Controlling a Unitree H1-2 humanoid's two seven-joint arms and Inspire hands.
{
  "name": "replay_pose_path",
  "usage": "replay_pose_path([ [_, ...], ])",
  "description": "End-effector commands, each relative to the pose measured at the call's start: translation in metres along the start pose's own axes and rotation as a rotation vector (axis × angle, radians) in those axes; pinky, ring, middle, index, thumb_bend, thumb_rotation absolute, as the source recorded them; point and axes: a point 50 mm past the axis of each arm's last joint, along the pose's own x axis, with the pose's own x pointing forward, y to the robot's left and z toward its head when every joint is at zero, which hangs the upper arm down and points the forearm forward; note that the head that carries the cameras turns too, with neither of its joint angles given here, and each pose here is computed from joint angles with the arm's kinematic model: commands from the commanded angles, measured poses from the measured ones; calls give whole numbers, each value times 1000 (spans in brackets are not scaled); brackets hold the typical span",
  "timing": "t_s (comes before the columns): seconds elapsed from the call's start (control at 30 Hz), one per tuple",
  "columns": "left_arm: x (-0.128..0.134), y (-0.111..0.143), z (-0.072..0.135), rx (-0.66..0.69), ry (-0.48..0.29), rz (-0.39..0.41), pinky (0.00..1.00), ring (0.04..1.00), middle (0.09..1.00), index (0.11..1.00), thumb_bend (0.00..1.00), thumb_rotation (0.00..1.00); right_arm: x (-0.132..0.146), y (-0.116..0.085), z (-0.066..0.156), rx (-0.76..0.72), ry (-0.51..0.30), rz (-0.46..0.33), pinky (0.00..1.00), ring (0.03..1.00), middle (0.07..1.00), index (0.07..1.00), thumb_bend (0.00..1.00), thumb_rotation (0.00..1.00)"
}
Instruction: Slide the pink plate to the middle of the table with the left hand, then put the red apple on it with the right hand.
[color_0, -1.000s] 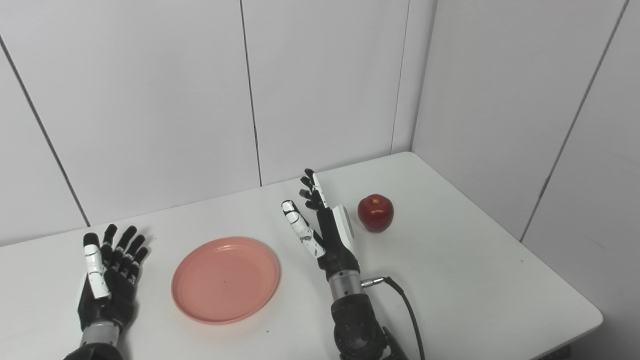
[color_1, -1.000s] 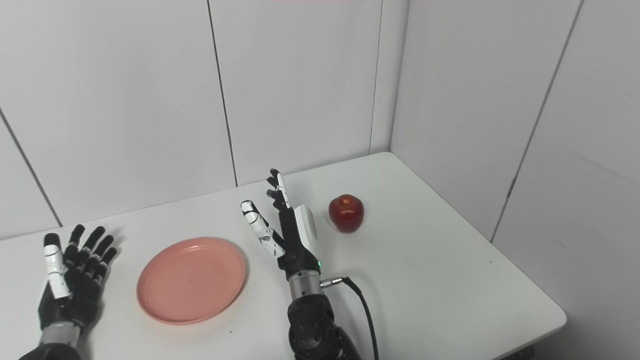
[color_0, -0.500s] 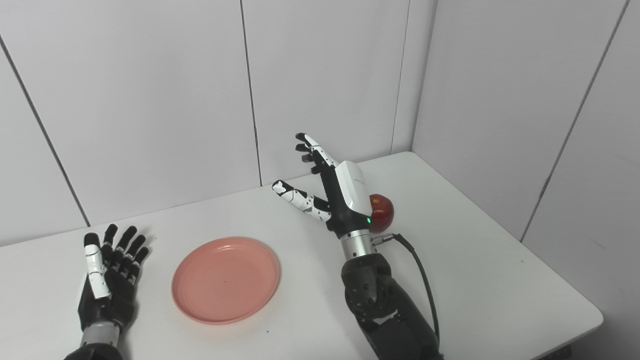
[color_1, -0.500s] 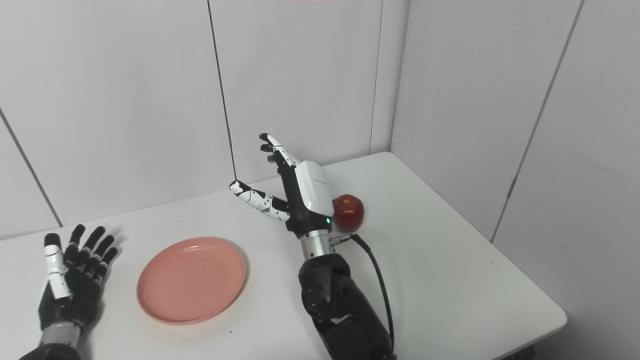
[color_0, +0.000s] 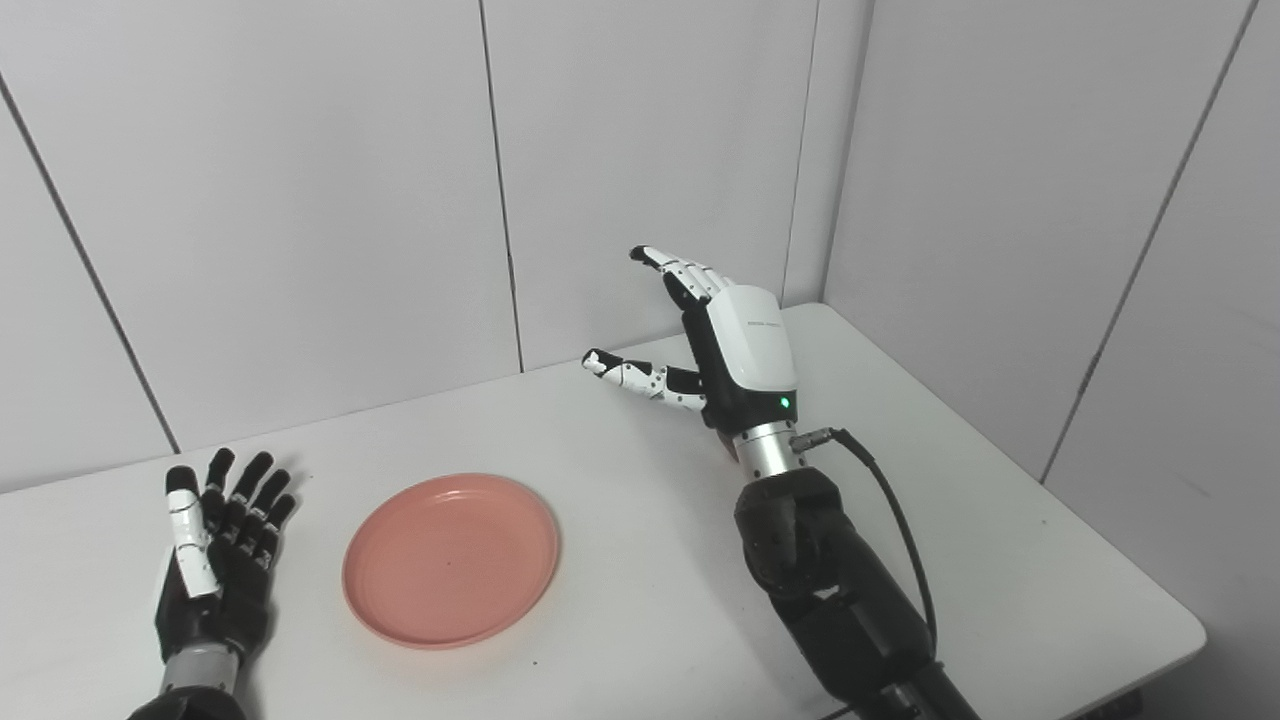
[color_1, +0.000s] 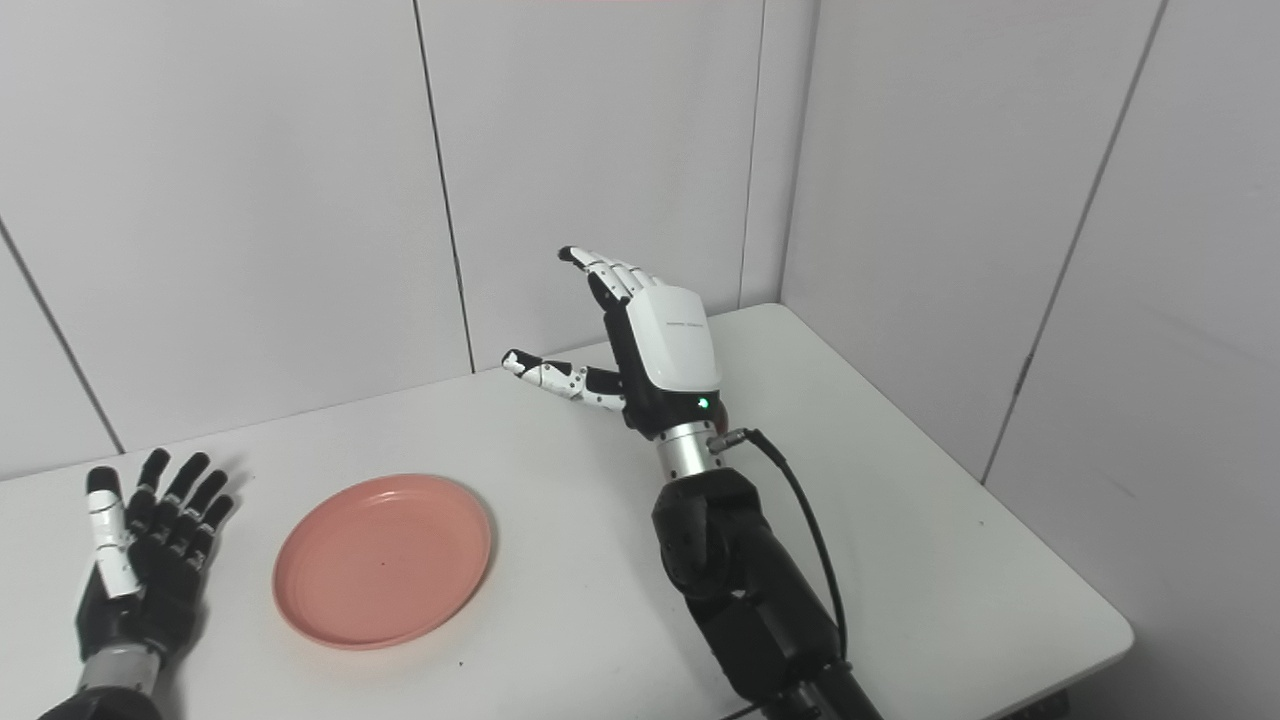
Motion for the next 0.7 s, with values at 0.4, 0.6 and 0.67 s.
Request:
replay_pose_path([
  [0.4, -25, 10, -43, -28, 167, 66, 937, 908, 919, 970, 633, 973, 11, -35, -36, -270, -27, 15, 764, 759, 761, 772, 868, 883],
  [0.6, -25, 11, -44, -25, 169, 65, 943, 914, 925, 977, 632, 974, 6, -37, -51, -310, 3, 65, 753, 748, 753, 777, 869, 852],
  [0.67, -25, 11, -44, -22, 172, 68, 937, 912, 924, 976, 636, 973, 6, -37, -55, -322, 11, 72, 750, 747, 755, 779, 872, 857],
])
